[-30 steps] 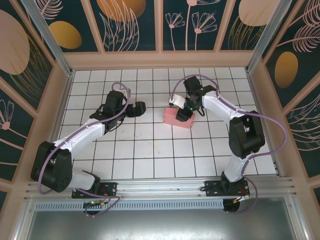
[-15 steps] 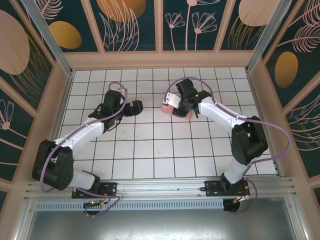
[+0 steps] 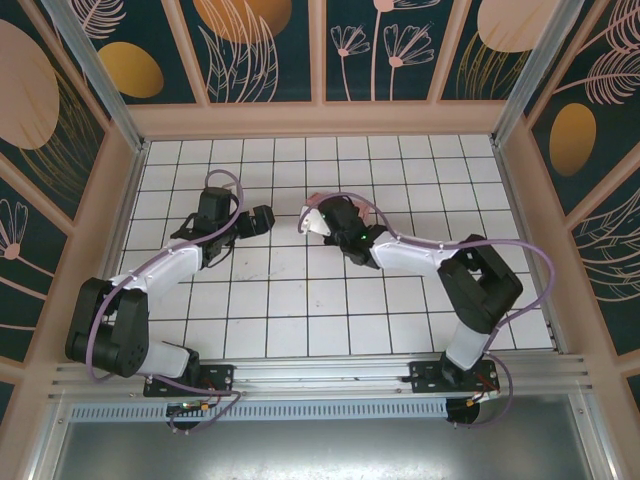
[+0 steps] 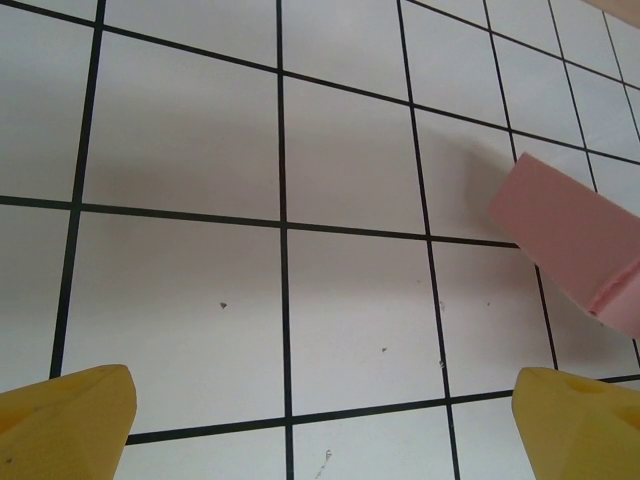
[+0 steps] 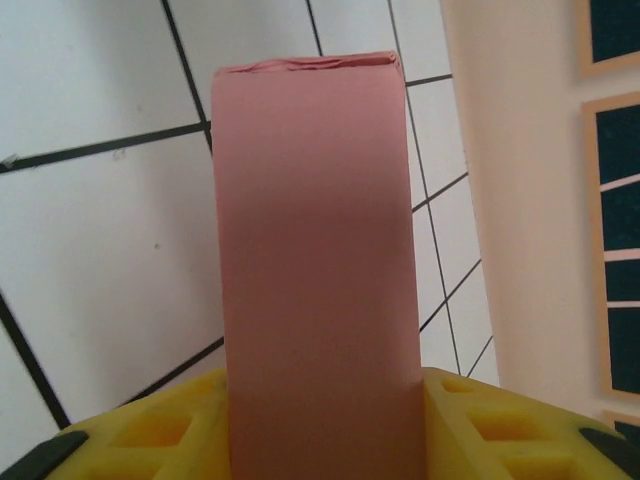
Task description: Fold the paper box
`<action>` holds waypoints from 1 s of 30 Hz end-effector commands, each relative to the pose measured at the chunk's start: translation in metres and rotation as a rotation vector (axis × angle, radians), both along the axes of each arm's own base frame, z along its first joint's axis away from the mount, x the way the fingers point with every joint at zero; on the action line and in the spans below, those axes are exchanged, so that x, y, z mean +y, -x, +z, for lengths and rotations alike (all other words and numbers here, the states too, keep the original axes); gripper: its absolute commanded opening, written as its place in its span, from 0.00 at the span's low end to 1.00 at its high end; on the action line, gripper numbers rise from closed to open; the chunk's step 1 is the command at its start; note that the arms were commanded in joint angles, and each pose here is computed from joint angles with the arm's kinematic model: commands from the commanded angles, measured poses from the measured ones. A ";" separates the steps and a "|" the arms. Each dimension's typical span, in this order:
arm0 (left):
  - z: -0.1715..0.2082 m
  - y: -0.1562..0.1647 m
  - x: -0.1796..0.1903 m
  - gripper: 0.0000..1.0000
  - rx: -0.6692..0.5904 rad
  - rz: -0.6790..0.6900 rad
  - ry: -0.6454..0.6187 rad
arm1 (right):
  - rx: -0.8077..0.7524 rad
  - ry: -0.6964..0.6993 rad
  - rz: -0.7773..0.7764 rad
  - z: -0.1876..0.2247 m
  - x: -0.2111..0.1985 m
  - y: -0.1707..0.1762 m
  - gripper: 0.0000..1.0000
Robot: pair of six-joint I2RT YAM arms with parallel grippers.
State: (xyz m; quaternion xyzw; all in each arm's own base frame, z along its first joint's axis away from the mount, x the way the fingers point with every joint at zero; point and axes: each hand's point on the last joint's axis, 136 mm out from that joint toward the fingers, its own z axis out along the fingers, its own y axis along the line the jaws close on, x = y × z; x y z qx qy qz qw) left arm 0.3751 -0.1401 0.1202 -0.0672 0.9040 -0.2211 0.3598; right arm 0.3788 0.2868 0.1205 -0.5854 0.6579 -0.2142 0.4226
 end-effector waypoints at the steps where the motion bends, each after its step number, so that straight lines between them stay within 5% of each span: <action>1: 0.002 -0.003 -0.003 0.96 -0.018 -0.007 0.025 | -0.083 -0.007 -0.048 -0.003 -0.003 -0.012 0.51; 10: 0.012 -0.007 0.006 0.97 -0.077 0.011 -0.020 | -0.004 -0.199 -0.020 0.011 -0.006 -0.006 0.99; 18: 0.030 -0.020 0.039 0.99 -0.256 0.134 -0.163 | 0.175 -0.699 0.077 0.069 -0.022 0.032 0.99; 30: 0.067 0.020 0.116 0.99 -0.667 0.354 -0.556 | -0.098 -1.171 -0.427 0.078 -0.208 0.025 0.99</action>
